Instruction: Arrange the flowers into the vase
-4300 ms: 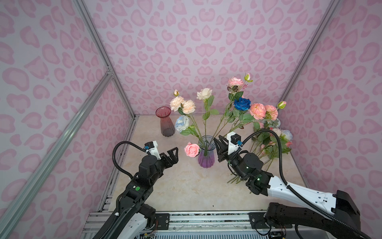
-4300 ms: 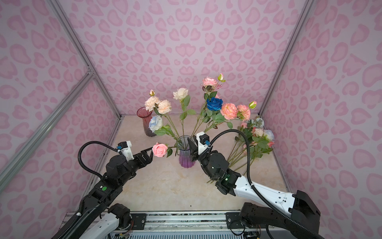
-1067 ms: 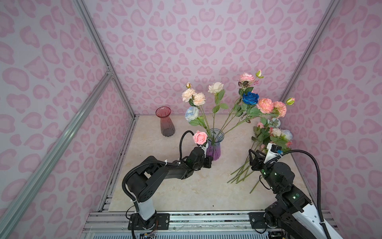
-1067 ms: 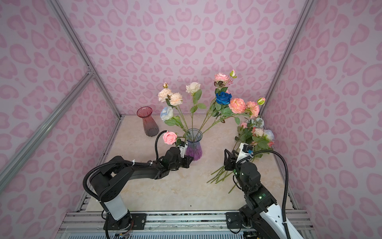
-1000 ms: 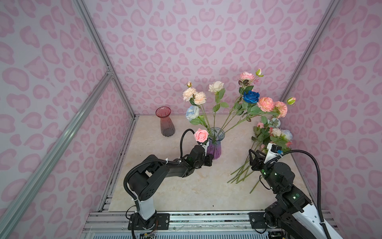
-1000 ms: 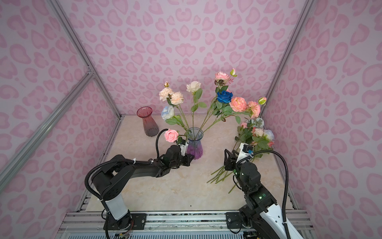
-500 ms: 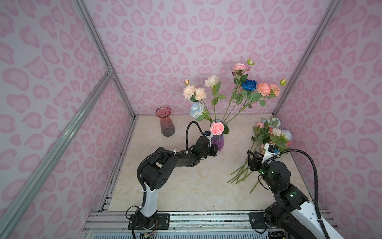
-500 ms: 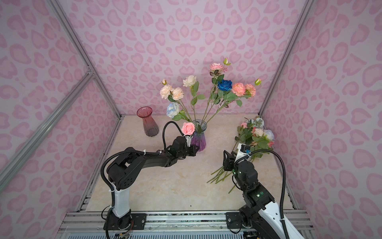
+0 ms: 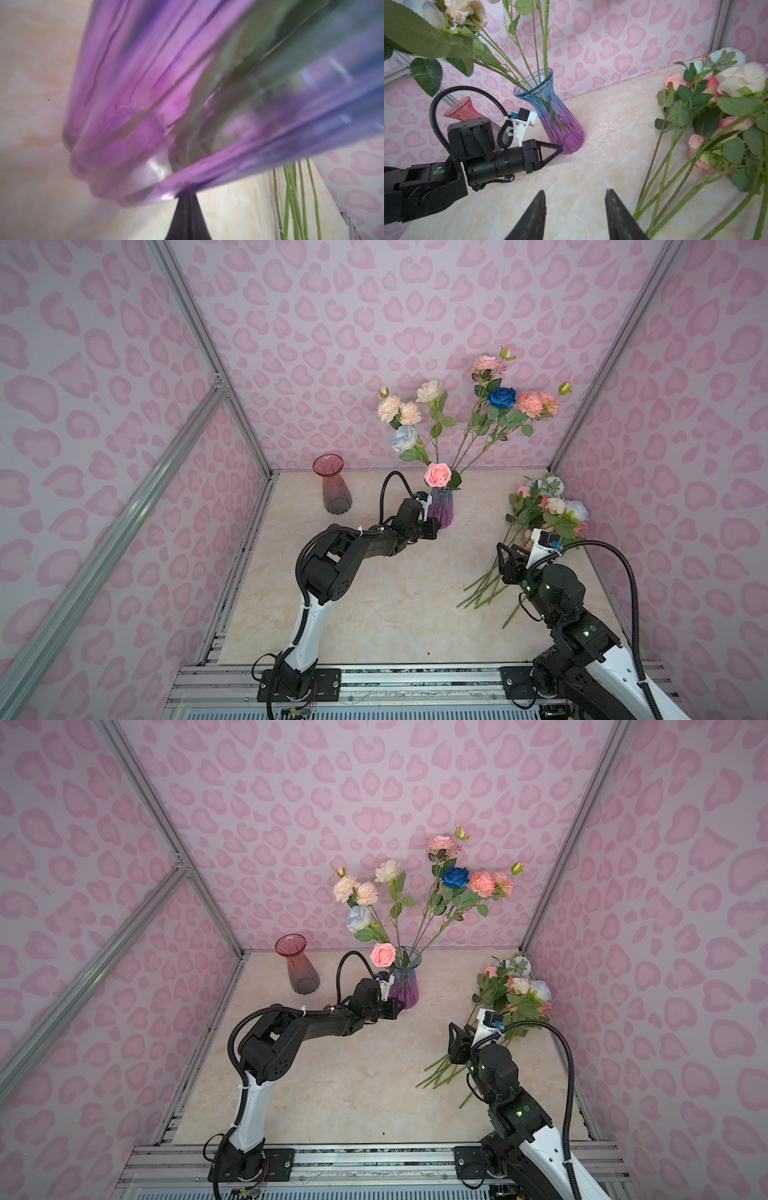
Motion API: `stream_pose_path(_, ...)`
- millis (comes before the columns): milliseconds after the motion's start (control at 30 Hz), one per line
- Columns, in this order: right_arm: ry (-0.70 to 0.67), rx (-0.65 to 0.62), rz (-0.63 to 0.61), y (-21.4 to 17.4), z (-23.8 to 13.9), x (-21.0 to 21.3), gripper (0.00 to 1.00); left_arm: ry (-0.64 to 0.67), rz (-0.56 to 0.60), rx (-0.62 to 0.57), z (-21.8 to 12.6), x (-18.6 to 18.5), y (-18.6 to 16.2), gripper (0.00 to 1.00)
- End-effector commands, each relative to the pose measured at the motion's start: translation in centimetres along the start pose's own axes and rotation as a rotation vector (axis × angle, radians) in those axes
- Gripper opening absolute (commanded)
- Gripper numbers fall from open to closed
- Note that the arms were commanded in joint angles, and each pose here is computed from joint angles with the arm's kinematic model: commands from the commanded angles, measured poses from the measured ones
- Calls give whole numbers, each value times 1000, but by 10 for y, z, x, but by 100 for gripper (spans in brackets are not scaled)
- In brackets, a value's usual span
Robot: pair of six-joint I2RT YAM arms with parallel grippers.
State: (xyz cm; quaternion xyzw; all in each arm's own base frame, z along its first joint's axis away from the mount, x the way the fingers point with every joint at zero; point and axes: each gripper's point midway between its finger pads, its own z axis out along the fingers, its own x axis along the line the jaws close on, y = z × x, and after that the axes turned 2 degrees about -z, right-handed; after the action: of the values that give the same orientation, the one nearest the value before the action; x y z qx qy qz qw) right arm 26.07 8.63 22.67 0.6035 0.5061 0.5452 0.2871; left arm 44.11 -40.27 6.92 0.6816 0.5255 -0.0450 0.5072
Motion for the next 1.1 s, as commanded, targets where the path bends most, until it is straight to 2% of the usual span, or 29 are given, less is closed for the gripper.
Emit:
stream_pose_path(0, 4, -14, -5, 4, 0, 1, 48, -25, 9, 26, 6, -1, 3, 4)
stream_pose_path(367, 17, 15, 12, -3, 11, 4, 48, 100, -42, -39, 14, 20, 35, 4)
stream_pose_path(567, 1, 93, 6, -18, 31, 6, 49, 79, -82, -33, 8, 24, 37, 4)
stream_pose_path(833, -14, 195, 21, -34, 73, 17, 48, 56, -20, -36, -40, 2, 35, 4)
stream_pose_path(933, -37, 245, 63, -43, 95, 20, 46, 80, -10, -52, -66, 2, 28, 4)
stream_pose_path(1067, 17, 297, 154, -55, 129, 38, 45, 117, -4, -135, -120, -5, 37, 4)
